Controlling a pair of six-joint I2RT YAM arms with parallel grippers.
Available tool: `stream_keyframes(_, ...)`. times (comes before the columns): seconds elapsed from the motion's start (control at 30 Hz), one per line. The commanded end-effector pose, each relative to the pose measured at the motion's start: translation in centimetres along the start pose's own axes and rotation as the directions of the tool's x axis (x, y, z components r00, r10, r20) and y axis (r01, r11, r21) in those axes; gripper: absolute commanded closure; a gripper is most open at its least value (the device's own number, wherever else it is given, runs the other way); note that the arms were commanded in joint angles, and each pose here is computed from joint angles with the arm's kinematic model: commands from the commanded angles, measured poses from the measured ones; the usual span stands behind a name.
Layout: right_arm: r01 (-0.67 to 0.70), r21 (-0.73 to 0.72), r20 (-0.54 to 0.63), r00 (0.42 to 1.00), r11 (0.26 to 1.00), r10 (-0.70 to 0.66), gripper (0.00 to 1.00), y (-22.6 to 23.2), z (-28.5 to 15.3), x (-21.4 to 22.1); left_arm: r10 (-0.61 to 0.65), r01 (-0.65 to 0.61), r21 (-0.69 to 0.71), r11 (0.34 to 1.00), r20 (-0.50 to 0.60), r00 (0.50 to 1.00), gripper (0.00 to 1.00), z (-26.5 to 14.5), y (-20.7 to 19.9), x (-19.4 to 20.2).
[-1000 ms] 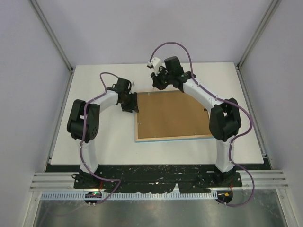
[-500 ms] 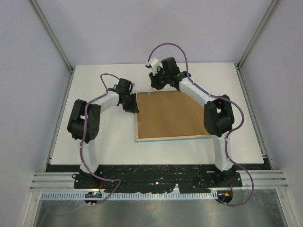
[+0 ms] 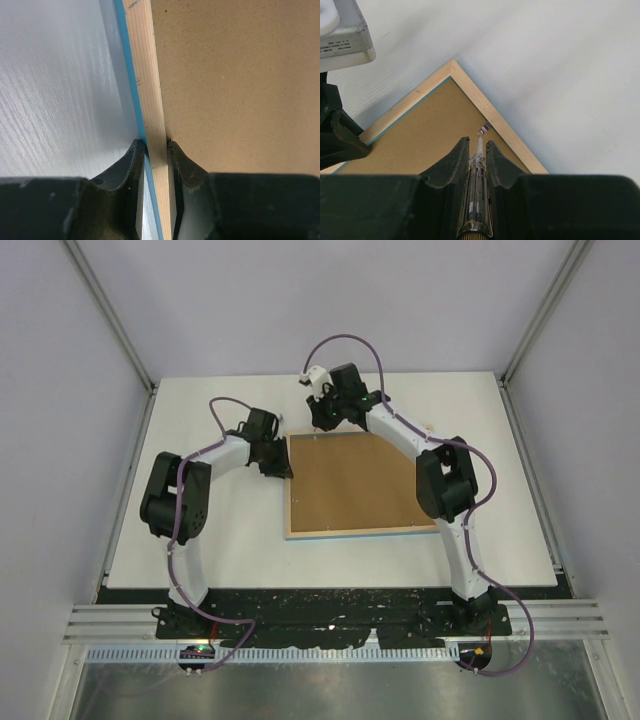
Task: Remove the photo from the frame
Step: Release the photo frame item from the photo frame.
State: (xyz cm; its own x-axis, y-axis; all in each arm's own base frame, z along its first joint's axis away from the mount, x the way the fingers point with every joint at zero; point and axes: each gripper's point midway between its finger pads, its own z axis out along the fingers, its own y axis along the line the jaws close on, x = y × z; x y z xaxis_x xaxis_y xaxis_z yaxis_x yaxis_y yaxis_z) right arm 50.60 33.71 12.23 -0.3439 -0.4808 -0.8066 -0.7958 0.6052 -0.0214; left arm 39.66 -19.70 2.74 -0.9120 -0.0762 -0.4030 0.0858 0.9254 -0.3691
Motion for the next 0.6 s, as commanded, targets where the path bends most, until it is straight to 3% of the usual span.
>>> stream_keyframes(0.0,0.044,0.056,0.052,0.998,0.997,-0.047,0.92,-0.2,0.1,-2.8,0.006,-0.006,0.004,1.0,0.002,1.0,0.78,0.5,0.4,0.5)
stream_keyframes(0.57,0.075,0.151,-0.029,0.997,0.986,-0.071,0.92,-2.3,1.6,-0.2,-0.003,0.003,0.006,1.0,0.005,1.0,0.79,0.4,0.5,0.5)
